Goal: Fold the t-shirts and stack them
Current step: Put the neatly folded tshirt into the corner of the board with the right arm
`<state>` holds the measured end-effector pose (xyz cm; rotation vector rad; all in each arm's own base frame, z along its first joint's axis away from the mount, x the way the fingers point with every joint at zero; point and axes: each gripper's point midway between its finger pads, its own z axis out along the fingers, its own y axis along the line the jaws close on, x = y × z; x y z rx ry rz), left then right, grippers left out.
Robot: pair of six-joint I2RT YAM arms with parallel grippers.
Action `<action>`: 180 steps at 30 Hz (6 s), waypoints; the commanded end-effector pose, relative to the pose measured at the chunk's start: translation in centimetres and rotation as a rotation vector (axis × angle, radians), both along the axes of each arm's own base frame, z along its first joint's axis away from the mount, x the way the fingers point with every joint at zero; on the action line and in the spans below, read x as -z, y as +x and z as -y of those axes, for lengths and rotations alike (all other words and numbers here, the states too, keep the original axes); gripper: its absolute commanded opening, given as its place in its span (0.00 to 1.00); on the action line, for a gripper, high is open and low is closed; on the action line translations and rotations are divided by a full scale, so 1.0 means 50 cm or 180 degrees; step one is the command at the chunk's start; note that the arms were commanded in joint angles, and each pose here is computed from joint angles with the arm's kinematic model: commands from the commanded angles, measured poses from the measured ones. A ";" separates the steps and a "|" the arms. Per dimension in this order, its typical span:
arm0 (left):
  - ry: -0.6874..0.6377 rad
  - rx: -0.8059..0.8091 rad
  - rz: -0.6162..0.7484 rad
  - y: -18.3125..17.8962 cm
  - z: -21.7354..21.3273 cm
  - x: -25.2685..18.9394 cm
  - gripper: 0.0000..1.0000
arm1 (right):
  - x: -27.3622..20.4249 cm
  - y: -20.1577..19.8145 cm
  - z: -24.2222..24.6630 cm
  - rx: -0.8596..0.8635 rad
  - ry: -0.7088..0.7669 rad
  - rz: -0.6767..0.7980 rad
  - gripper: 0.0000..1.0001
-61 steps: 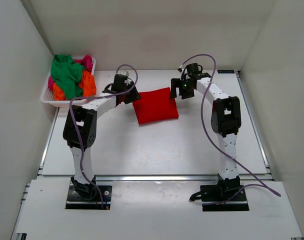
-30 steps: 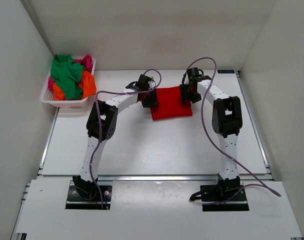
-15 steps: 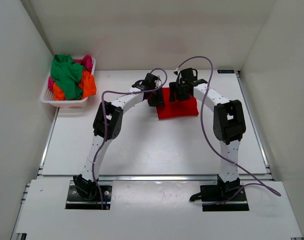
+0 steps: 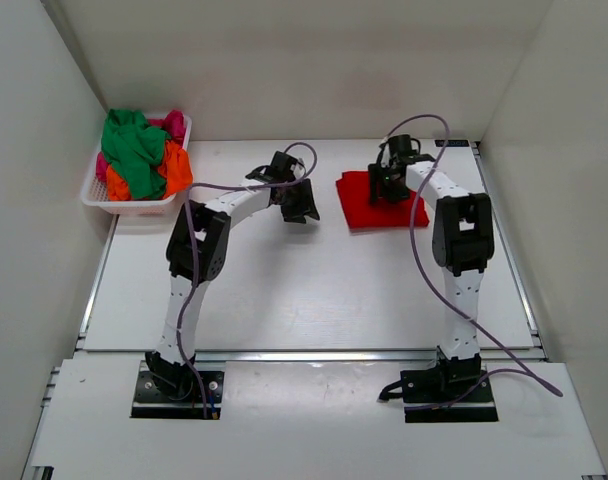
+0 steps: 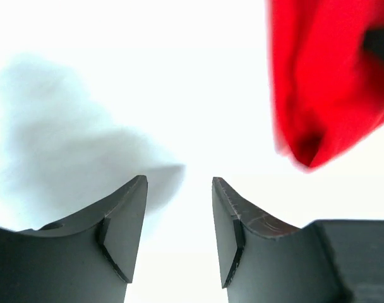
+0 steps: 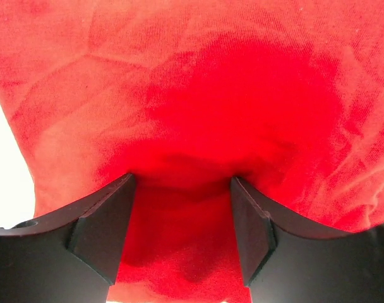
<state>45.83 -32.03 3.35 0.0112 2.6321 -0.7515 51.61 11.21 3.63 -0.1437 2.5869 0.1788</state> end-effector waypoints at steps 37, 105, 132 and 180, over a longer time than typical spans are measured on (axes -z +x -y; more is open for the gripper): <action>-0.0437 -0.0165 0.0439 -0.104 -0.165 -0.233 0.56 | -0.080 0.207 0.473 0.0723 0.0010 0.0690 0.54; -0.0681 -0.0133 0.0336 -0.236 -0.158 -0.224 0.55 | -0.217 0.163 0.323 0.0269 -0.0181 0.0870 0.42; -0.0698 -0.0152 0.0320 -0.245 -0.159 -0.224 0.55 | 0.017 0.081 0.314 0.0490 0.0828 -0.0363 0.54; -0.0751 -0.0171 0.0349 -0.260 -0.168 -0.236 0.55 | -0.260 0.192 0.394 0.0176 -0.0220 0.1158 0.81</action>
